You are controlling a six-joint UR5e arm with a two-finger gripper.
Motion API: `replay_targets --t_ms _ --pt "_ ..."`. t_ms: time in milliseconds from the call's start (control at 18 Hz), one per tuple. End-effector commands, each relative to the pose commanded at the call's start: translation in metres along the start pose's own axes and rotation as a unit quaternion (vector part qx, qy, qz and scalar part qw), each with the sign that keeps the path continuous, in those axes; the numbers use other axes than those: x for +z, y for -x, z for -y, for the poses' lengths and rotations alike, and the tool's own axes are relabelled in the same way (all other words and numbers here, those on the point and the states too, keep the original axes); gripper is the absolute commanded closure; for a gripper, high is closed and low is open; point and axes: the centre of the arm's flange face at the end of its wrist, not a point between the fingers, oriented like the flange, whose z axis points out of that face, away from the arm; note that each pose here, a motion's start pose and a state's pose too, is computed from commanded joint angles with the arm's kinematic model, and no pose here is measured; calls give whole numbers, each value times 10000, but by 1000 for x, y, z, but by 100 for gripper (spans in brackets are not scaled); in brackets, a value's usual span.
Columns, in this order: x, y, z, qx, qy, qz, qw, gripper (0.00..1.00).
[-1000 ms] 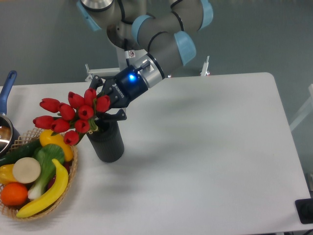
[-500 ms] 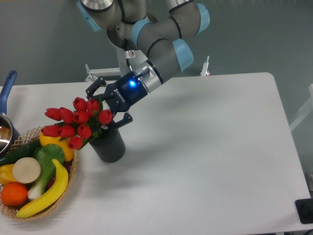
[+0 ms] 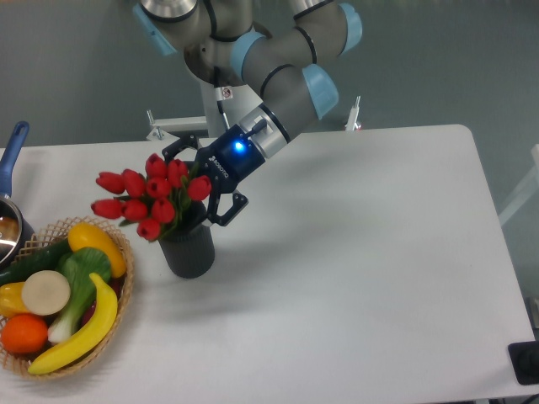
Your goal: Insert the flowers into the vase
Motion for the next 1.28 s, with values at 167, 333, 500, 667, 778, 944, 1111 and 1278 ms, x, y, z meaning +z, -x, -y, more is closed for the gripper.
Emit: replay_targets --t_ms 167,333,500,667,778,944,1111,1278 --pt "-16 6 1 30 159 250 9996 0" --pt "-48 12 10 114 89 615 9980 0" --pt "-84 19 21 216 25 1014 9946 0" --pt "-113 33 28 282 262 1437 9889 0" --pt "-133 47 30 307 881 1895 9774 0" --pt "-154 74 33 321 1866 2454 9508 0" --pt "-161 109 30 258 2227 2602 9392 0" --pt "-180 145 27 177 3029 2998 9045 0"
